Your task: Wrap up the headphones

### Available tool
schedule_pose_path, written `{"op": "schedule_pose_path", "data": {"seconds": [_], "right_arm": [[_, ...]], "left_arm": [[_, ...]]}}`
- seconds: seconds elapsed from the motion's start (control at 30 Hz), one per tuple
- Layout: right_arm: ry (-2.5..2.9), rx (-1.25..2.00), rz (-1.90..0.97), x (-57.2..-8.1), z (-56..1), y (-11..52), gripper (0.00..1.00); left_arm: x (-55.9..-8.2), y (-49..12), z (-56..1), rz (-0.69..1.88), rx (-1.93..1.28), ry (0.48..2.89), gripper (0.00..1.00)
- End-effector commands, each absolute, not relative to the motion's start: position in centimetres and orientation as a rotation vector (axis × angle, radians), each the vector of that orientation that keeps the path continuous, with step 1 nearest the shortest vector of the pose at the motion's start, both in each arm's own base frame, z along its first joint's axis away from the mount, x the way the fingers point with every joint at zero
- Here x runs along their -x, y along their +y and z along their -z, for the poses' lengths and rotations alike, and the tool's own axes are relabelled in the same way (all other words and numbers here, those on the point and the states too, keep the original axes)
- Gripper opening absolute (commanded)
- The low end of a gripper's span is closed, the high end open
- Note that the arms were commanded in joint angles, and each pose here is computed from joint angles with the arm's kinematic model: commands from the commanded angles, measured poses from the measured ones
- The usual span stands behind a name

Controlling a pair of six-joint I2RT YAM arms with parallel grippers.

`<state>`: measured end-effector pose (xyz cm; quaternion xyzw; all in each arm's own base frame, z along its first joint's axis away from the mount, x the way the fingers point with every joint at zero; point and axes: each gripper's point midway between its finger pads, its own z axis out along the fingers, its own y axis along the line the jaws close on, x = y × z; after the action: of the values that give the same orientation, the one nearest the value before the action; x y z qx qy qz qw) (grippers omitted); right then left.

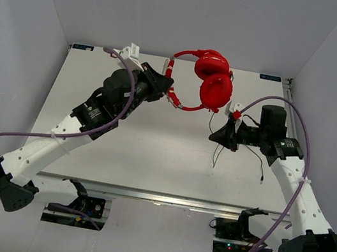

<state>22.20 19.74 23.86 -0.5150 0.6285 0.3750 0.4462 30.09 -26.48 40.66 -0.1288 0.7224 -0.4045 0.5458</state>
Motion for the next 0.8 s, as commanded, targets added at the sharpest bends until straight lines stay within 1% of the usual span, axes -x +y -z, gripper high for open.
{"op": "schedule_pose_path", "data": {"seconds": [0.0,0.03,0.17,0.27,0.43,0.57,0.63,0.77], "right_arm": [[1.677,1.371,-0.575,-22.5,-24.3,15.6,0.08],[1.673,1.390,-0.524,-22.9,-24.3,15.1,0.08],[1.569,1.527,-0.234,-22.8,-27.3,12.7,0.08],[1.565,1.646,-0.093,-22.1,-26.9,11.2,0.08],[1.529,1.799,0.065,-21.0,-25.5,9.5,0.08],[1.438,1.820,0.140,-21.1,-27.1,9.6,0.08],[1.392,1.802,0.151,-21.3,-28.6,10.1,0.08],[1.325,1.738,0.202,-22.8,-30.6,10.7,0.08]], "left_arm": [[-32.8,-27.2,-40.6,0.962,0.420,1.646,0.00],[-33.2,-27.4,-40.0,0.943,0.424,1.655,0.00],[-35.2,-28.9,-37.1,0.864,0.409,1.722,0.00],[-36.1,-30.2,-35.5,0.850,0.392,1.761,0.00],[-37.4,-32.6,-33.0,0.846,0.340,1.830,0.00],[-38.0,-34.5,-30.1,0.839,0.277,1.911,0.00],[-38.3,-36.4,-27.7,0.850,0.209,1.976,0.00],[-37.3,-38.8,-25.2,0.878,0.095,2.048,0.00]]}}
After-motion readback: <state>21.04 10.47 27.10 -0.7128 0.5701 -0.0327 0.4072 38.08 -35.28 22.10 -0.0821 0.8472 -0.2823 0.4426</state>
